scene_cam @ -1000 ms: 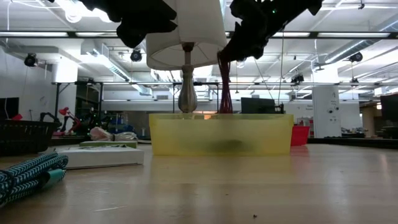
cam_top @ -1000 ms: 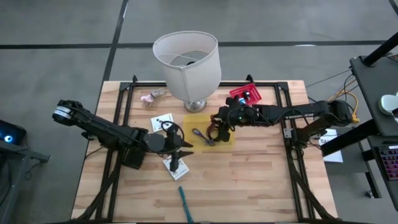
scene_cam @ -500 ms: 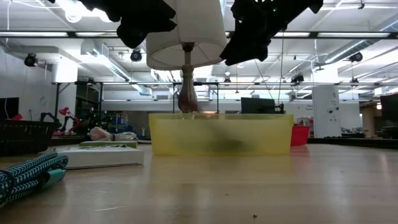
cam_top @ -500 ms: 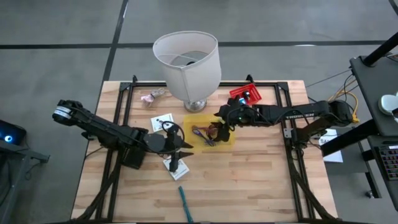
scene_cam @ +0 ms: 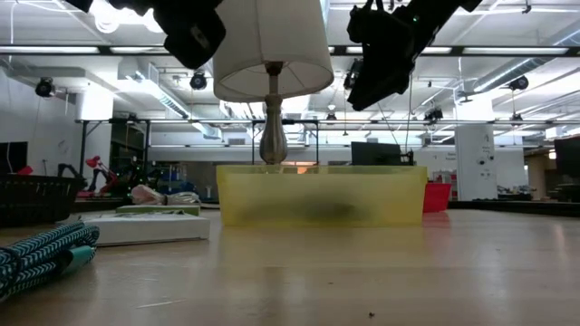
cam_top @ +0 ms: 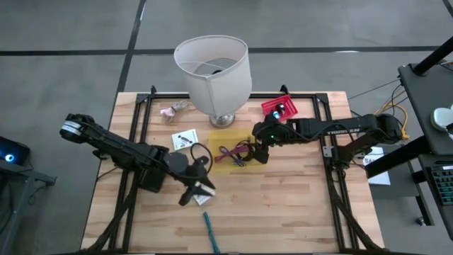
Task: Pick and place items into bin
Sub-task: Put the blue USB cable into the yellow bin
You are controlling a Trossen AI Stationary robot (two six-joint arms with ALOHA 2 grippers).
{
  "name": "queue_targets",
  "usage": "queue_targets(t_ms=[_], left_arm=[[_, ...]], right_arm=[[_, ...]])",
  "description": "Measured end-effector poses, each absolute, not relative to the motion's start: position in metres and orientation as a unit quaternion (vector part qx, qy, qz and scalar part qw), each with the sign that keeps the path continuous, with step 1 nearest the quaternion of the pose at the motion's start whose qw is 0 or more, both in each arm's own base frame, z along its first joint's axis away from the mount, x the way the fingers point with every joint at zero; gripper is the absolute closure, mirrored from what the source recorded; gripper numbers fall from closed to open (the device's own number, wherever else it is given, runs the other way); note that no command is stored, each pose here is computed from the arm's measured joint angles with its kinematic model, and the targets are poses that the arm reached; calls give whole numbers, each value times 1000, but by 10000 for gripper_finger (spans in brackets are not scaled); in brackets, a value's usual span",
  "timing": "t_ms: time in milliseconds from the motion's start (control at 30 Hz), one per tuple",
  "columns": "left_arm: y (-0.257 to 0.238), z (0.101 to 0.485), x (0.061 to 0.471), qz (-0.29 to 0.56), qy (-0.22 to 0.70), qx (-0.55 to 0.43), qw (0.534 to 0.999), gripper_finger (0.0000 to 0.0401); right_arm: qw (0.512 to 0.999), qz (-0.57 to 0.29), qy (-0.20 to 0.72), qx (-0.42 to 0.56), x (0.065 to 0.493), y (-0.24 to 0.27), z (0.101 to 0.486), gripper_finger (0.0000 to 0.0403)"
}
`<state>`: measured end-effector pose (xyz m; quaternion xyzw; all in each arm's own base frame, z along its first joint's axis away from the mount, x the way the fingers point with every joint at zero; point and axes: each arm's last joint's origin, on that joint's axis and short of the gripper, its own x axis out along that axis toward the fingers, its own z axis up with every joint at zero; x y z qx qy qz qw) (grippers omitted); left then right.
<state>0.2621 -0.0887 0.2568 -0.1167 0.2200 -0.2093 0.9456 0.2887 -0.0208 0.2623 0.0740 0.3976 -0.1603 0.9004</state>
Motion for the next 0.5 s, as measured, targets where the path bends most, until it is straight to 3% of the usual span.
queue_targets(t_ms=[133,500], left_arm=[[-103,247,263,-271,232,-68,932,289],[-129,195,281,-312,300,26,901,289]], right_arm=[[901,-161,396,75,289,-21,263,213],[901,-151,398,81,289,-20,262,213]])
